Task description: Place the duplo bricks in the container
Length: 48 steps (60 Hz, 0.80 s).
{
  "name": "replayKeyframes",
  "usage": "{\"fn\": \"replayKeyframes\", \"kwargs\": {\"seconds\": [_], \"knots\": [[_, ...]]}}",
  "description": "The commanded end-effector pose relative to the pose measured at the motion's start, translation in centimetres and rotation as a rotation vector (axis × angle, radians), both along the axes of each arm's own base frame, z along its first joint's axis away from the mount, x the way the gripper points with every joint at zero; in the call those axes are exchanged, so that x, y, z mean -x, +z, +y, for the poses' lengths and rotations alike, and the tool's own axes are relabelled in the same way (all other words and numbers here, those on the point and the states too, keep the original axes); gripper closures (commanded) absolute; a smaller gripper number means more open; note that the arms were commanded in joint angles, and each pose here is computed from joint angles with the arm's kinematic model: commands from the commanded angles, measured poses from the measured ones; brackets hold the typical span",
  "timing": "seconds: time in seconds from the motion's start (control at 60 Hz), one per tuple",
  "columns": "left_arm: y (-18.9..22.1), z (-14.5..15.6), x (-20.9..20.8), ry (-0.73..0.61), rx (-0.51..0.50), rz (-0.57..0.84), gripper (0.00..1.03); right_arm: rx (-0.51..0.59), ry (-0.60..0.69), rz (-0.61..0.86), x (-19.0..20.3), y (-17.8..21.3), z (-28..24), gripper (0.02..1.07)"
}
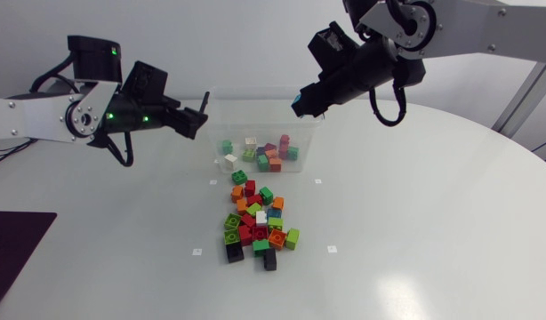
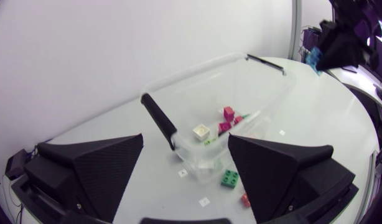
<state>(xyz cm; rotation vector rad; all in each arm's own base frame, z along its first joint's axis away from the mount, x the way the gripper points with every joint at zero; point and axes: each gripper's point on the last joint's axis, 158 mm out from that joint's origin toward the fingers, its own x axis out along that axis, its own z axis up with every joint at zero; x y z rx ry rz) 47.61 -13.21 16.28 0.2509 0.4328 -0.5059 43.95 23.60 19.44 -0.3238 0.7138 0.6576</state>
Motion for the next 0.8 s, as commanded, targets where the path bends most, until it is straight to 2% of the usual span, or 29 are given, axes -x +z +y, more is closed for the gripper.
{"fn": "replayKeyframes", "kwargs": {"seconds": [0.0, 0.317, 0.783], "knots": [[-2.3, -0.1, 1.4, -0.054, -0.023, 0.041, 0.08, -0.018, 0.005, -0.033, -1.3, 0.9, 0.5, 0.79], [-11.3, -0.6, 1.2, -0.1, -0.028, 0.191, 0.09, -0.051, -0.007, -0.047, -4.9, 0.0, 1.5, 0.79], [-17.2, -2.8, 2.3, -0.177, -0.032, 0.241, 0.09, -0.079, -0.025, -0.064, -9.2, -1.8, 2.6, 0.79]]}}
